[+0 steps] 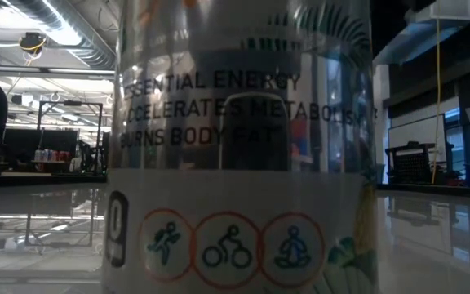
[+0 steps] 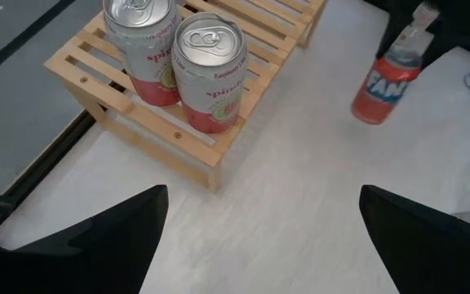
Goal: Place canned beverage on shelf
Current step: Put the top orange soda can on the shelf
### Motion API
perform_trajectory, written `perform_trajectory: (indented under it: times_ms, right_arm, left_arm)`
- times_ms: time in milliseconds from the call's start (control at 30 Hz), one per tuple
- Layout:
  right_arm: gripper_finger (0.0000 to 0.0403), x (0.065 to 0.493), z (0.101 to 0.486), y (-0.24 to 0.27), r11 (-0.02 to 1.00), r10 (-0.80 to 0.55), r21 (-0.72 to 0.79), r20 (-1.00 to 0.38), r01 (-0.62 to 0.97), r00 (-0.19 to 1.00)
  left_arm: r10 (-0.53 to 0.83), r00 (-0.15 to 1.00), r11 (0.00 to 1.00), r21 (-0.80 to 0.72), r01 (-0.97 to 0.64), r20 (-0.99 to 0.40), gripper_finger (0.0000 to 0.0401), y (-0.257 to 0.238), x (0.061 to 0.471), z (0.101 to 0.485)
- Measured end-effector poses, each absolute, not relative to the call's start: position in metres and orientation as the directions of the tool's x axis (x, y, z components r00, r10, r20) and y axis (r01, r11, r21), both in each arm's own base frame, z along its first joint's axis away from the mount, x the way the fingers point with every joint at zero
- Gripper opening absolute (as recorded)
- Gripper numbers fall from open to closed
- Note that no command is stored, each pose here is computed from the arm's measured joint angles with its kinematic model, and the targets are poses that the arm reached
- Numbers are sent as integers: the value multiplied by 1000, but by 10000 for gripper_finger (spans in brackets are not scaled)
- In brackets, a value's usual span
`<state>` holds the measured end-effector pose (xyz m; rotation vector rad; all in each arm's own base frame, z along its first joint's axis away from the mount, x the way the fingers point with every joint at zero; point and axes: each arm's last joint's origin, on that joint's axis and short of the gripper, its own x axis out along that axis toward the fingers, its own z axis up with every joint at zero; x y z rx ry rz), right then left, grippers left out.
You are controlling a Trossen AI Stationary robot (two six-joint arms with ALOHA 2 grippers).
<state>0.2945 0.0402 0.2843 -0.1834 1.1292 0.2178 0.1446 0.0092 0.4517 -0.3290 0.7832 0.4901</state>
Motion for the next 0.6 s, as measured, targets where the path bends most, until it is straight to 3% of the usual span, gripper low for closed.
perform_trajectory:
  times_ms: [167,433,600]
  right_arm:
    - [236,314,276,45,922,16,-141,-916,-360,400]
    - [236,332,253,52,856,14,-155,-946,-493,323]
    - [259,335,252,51,860,-31,-197,-941,-471,336]
  left_arm:
    - [293,608,841,-104,-531,-738,394,9,145,452]
    - [275,622,858,-104,-502,-733,394,9,146,452]
    - [274,622,860,-103,-500,-733,394,9,146,453]
